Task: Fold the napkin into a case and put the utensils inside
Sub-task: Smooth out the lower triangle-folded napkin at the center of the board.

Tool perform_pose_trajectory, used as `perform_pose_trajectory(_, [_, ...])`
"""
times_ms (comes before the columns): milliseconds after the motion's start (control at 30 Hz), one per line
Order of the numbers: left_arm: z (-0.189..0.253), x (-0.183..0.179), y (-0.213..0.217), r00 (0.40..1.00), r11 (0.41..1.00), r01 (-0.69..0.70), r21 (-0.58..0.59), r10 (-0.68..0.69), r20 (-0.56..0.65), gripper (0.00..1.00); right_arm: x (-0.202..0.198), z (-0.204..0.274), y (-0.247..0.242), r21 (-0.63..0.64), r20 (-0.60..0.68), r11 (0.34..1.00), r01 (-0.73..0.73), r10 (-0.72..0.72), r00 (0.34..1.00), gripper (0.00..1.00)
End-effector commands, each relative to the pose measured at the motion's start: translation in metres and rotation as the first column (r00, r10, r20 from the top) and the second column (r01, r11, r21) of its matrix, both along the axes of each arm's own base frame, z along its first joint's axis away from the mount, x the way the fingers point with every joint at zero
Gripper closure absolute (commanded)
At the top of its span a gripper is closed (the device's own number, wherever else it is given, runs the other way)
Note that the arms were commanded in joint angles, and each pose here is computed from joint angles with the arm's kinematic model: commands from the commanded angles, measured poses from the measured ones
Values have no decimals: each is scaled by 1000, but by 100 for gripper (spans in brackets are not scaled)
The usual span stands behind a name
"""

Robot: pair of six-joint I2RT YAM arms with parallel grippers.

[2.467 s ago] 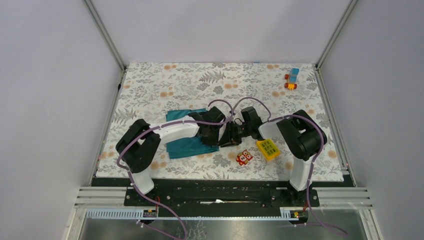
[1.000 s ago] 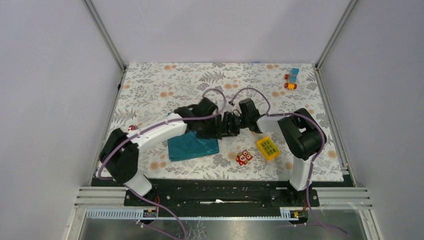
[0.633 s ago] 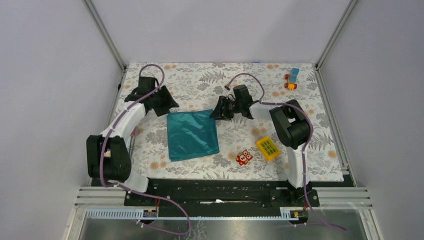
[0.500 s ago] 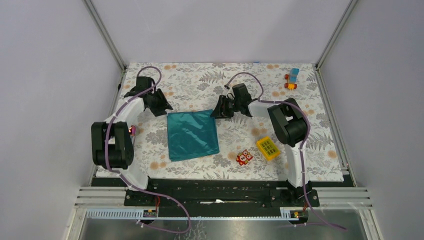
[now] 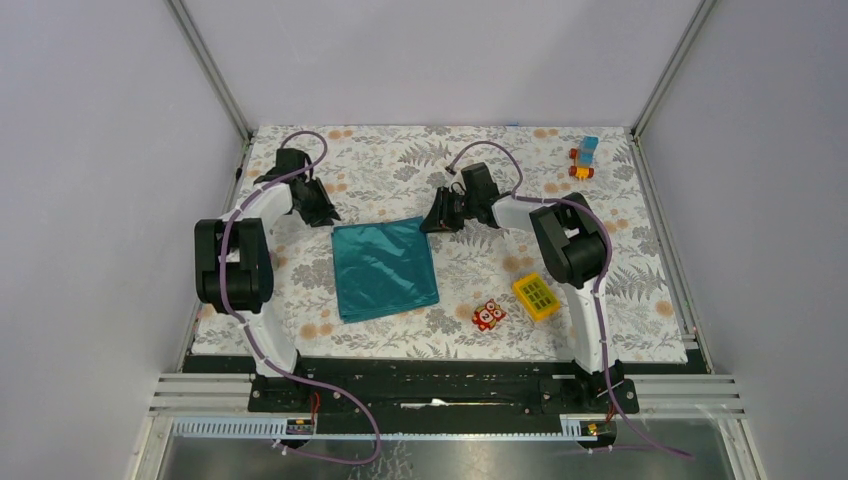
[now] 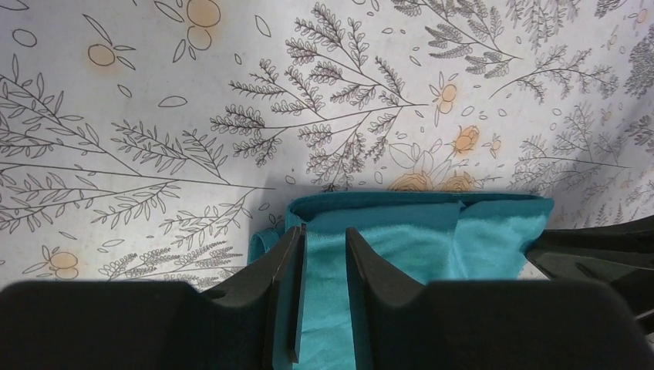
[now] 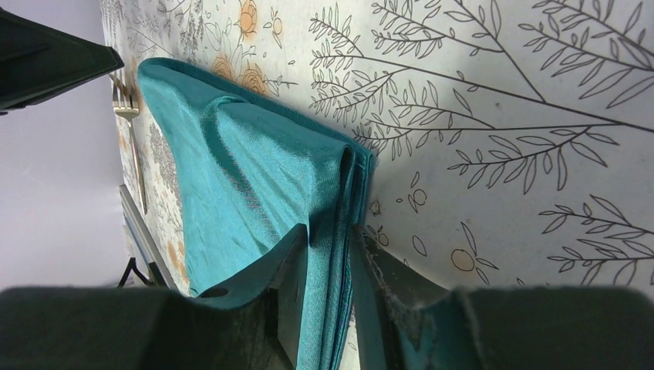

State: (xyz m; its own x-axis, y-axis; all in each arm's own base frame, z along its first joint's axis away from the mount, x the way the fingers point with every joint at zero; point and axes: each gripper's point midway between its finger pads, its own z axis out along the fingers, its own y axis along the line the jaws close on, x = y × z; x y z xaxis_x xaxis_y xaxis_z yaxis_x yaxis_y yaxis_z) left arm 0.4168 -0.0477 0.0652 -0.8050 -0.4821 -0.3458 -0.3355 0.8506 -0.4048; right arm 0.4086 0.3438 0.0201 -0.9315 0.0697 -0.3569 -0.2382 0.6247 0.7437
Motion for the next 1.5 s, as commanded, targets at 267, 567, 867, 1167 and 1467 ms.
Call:
perform_pose_trajectory(267, [-6,13,11,1000,997,20,70,-21,14,66,12,0,-6,-12,12,1000,9,-9,1000,61])
perform_pose_trajectory(567, [-16,7,8,1000,998,30,51,-30,-9,64,17,-4,-6,-23,13,1000,13,-13,1000,55])
perform_pose_trajectory(867, [-23,-1,10,999,997,32,64,-30,-32,64,21,-9,-1,-16,-7,1000,2,-2,1000,58])
perform_pose_trajectory(1167, [-24,4,10,999,997,30,65,-28,-31,76,25,-14,1,-17,-13,1000,2,-2,1000,72])
perform_pose_trajectory(1467, [-23,-3,24,999,993,-13,121,18,-39,95,33,-12,-10,-56,21,994,92,-91,996,100])
